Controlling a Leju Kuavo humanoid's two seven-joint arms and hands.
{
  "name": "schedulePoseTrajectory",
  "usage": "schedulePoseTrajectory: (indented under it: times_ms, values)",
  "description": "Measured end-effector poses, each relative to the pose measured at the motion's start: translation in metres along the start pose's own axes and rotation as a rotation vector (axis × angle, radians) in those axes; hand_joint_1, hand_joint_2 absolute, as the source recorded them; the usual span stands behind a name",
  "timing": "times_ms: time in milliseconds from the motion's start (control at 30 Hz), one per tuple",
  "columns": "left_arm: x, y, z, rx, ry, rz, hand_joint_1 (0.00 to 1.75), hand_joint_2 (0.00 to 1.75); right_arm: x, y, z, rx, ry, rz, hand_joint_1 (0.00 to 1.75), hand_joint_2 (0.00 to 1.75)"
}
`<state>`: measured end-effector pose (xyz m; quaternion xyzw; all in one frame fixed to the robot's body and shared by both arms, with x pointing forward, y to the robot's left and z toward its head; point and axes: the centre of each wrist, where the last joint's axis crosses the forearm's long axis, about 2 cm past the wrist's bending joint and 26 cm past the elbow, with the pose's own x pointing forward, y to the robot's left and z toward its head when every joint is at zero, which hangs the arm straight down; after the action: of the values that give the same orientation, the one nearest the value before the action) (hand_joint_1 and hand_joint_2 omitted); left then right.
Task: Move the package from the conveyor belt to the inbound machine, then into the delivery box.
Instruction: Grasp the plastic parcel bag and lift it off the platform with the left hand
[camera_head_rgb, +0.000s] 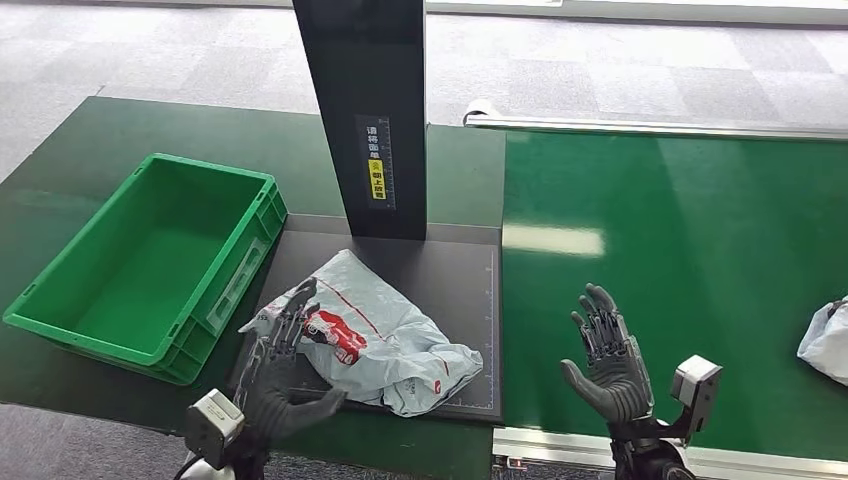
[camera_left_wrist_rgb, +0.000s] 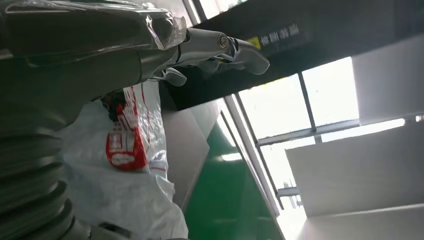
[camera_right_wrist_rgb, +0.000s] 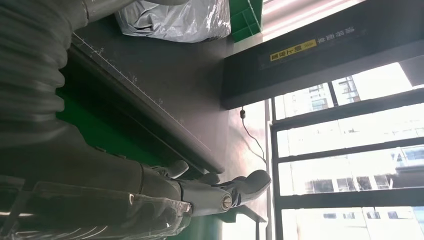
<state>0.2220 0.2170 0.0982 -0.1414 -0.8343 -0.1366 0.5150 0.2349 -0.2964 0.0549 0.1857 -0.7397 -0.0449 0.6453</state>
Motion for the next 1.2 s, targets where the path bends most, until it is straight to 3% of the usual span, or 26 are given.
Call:
schedulePoseTrajectory:
  times_ms: [133,400,700,1000,1033,1133,1200]
  values:
    - [0.003,-0.009,-0.004,-0.085,0.013,-0.065,0.0,1.75,0.0,0.001,0.004,-0.007,-0.005,-0.007,0.0,1.75]
    - [0.0,-0.027,-0.018,-0.213,0.077,-0.422,0.0,1.75,0.0,0.008,0.004,-0.008,-0.021,-0.022,0.0,1.75]
    - [-0.031,-0.035,-0.042,-0.31,0.17,-1.124,0.0,1.75,0.003,0.014,0.001,0.014,-0.029,-0.04,0.0,1.75]
    - [-0.05,-0.035,-0.048,-0.391,0.186,-1.203,0.05,1.75,0.005,0.017,-0.001,0.019,-0.039,-0.049,0.0,1.75]
    - [-0.05,-0.035,-0.048,-0.394,0.187,-1.206,0.39,1.75,0.005,0.017,-0.001,0.019,-0.039,-0.05,0.0,1.75]
    - [-0.053,-0.034,-0.049,-0.409,0.194,-1.233,1.65,1.75,0.006,0.017,-0.001,0.02,-0.041,-0.051,0.0,1.75]
    - [-0.055,-0.034,-0.049,-0.425,0.205,-1.259,1.75,1.75,0.007,0.018,-0.001,0.024,-0.044,-0.053,0.0,1.75]
